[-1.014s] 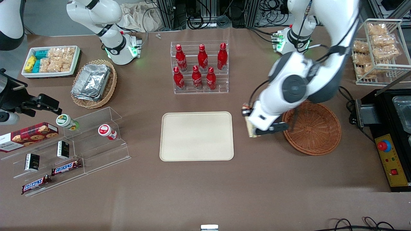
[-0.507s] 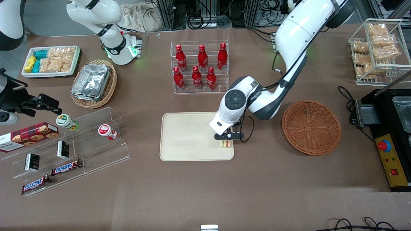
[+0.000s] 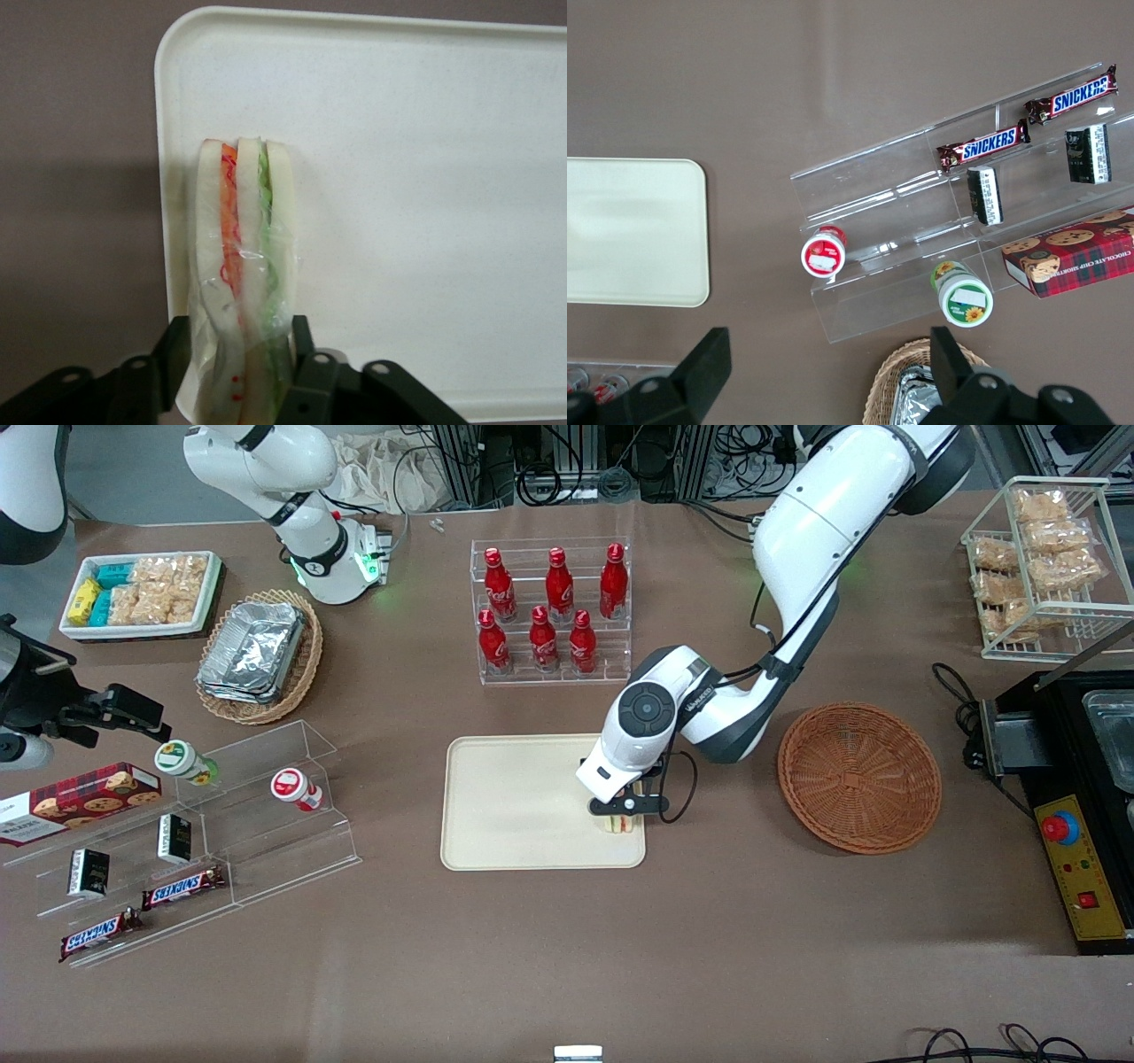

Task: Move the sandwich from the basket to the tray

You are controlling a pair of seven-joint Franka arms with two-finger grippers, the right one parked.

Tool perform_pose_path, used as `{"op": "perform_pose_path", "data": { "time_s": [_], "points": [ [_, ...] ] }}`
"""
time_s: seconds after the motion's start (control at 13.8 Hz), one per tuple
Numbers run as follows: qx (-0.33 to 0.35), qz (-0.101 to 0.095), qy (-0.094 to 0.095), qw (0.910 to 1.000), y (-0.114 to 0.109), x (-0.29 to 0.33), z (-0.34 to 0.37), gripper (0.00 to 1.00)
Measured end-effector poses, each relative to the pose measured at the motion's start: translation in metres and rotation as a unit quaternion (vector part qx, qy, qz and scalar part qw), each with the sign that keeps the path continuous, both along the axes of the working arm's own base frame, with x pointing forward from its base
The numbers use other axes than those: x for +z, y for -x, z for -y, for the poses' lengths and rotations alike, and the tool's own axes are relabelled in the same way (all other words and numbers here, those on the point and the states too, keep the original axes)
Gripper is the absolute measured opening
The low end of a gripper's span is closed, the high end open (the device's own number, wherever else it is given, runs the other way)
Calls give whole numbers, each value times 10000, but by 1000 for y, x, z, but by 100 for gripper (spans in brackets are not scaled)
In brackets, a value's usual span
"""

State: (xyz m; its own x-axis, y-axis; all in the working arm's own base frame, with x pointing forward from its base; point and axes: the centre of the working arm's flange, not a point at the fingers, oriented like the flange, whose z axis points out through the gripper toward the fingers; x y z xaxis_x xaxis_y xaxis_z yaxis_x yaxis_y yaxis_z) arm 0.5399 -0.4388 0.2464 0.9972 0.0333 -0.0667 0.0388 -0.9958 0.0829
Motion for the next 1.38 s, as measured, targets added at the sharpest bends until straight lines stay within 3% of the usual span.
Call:
{"op": "perform_pose_path", "data": {
  "time_s": [0.14, 0.29, 0.51, 0.72, 0.87, 1.01, 1.23, 1.38],
  "points": [
    [69, 40, -10, 10000, -5, 14, -1, 81],
    [125, 17, -252, 9996, -12, 58, -13, 99],
    [498, 170, -592, 9969, -26, 156, -68, 100],
    [707, 256, -705, 9947, -49, 208, -145, 100],
    [558, 79, -622, 9965, -63, 215, -192, 100],
    [267, -183, -421, 9986, -72, 224, -242, 100],
    [2, -455, -339, 9984, -73, 246, -321, 100],
    [-27, -513, -224, 9984, -68, 263, -365, 100]
  ]
}}
